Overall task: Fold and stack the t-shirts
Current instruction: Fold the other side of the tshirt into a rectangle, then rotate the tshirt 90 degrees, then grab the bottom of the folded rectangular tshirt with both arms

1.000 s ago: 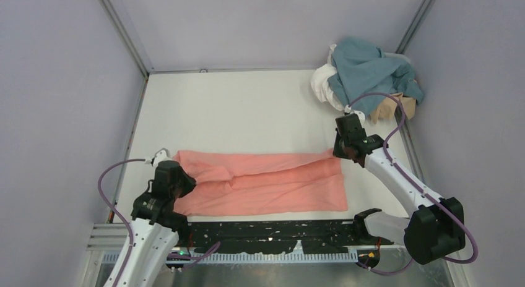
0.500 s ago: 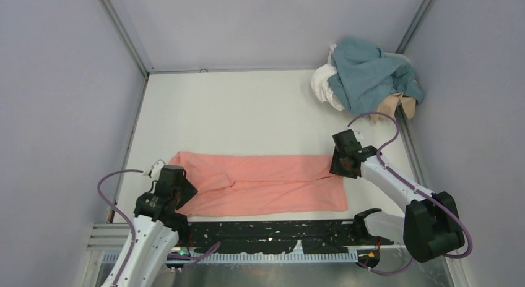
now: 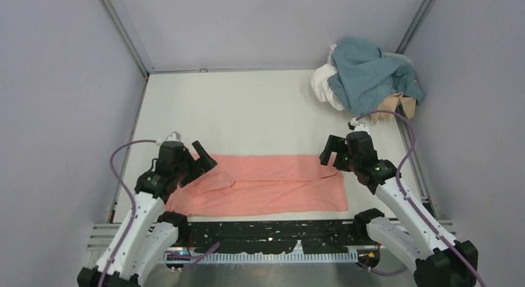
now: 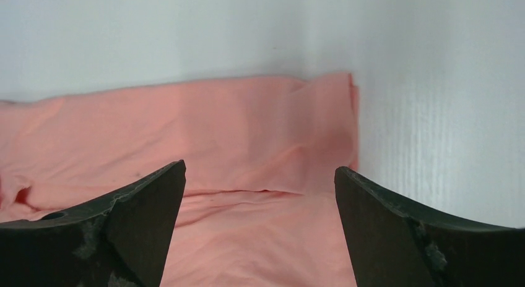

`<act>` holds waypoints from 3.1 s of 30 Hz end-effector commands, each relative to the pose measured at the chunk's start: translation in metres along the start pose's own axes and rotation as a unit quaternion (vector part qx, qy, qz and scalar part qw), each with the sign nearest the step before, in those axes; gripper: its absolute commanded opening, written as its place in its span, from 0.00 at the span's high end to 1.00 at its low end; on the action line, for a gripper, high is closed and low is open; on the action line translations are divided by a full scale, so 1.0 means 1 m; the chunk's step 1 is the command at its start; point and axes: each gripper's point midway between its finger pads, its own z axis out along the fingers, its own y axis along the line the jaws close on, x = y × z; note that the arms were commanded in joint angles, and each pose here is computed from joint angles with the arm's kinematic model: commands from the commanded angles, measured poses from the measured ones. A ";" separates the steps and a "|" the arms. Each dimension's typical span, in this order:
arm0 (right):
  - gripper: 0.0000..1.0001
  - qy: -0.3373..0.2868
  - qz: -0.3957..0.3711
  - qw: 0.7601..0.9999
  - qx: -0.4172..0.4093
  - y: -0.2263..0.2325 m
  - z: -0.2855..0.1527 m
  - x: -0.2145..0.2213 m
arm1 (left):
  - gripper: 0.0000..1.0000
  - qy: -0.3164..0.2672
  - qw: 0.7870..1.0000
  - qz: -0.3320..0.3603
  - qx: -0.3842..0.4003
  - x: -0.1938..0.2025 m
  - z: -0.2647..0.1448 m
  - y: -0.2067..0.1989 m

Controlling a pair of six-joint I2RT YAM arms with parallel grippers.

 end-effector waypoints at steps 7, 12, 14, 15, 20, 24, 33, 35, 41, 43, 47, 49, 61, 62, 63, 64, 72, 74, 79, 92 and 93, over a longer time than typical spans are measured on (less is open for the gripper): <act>0.05 0.007 -0.049 0.995 -0.090 0.054 0.031 -0.003 | 0.00 0.167 0.976 0.126 0.055 0.036 0.056 -0.053; 0.05 0.019 -0.068 0.992 -0.100 0.062 0.037 0.001 | 0.00 0.186 0.976 0.107 0.040 0.059 0.067 -0.034; 0.05 0.018 -0.076 0.991 -0.108 0.067 0.039 -0.001 | 0.00 0.173 0.981 0.084 0.012 0.060 0.076 -0.023; 0.05 0.027 -0.079 0.989 -0.119 0.072 0.042 0.003 | 0.00 0.165 0.984 0.073 -0.006 0.057 0.081 -0.019; 0.05 0.081 -0.085 0.987 -0.112 0.070 0.060 0.028 | 0.01 0.130 0.990 0.032 -0.046 0.040 0.108 -0.018; 0.05 0.124 -0.081 0.984 -0.097 0.060 0.071 0.053 | 0.00 0.132 0.988 0.015 -0.075 0.027 0.134 -0.021; 0.05 0.164 -0.076 0.979 -0.092 0.051 0.069 0.077 | 0.00 0.142 0.988 0.032 -0.060 -0.042 0.223 -0.094; 0.05 0.188 -0.070 0.974 -0.106 0.052 0.065 0.091 | 0.00 0.150 0.987 0.037 -0.051 -0.057 0.244 -0.117; 0.05 0.266 -0.066 0.947 -0.170 0.070 0.030 0.145 | 0.00 0.214 0.974 0.065 0.021 -0.075 0.294 -0.182; 0.05 0.289 -0.091 0.929 -0.212 0.088 0.013 0.163 | 0.01 0.234 0.968 0.072 0.063 -0.073 0.307 -0.205; 0.05 0.327 -0.132 0.892 -0.282 0.123 -0.014 0.196 | 0.00 0.252 0.956 0.058 0.139 -0.072 0.317 -0.242; 0.05 0.340 -0.140 0.879 -0.303 0.135 -0.022 0.209 | 0.00 0.251 0.951 0.056 0.171 -0.074 0.315 -0.254; 0.05 0.331 -0.250 0.832 -0.368 0.214 -0.026 0.231 | 0.01 0.146 0.971 0.075 0.176 -0.125 0.321 -0.271; 0.05 0.320 -0.255 0.841 -0.355 0.212 -0.022 0.226 | 0.00 0.144 0.971 0.073 0.178 -0.128 0.322 -0.270; 0.05 0.307 -0.260 0.844 -0.354 0.216 -0.021 0.220 | 0.01 0.142 0.970 0.069 0.183 -0.132 0.322 -0.270; 0.05 0.291 -0.262 0.852 -0.348 0.217 -0.020 0.212 | 0.00 0.141 0.970 0.068 0.188 -0.136 0.321 -0.270; 0.05 0.171 -0.242 0.885 -0.360 0.223 -0.037 0.152 | 0.00 0.015 0.975 0.123 0.183 -0.221 0.297 -0.266; 0.05 0.134 -0.230 0.896 -0.355 0.217 -0.041 0.135 | 0.00 -0.001 0.977 0.121 0.177 -0.237 0.290 -0.262; 0.05 0.038 -0.178 0.930 -0.320 0.192 -0.047 0.092 | 0.00 -0.011 0.977 0.127 0.173 -0.258 0.256 -0.256; 0.05 0.081 -0.119 0.959 -0.243 0.147 -0.019 0.100 | 0.00 0.029 0.976 0.192 0.097 -0.149 0.131 -0.189; 0.05 0.089 -0.122 0.958 -0.243 0.148 -0.016 0.102 | 0.00 0.034 0.977 0.183 0.100 -0.134 0.127 -0.180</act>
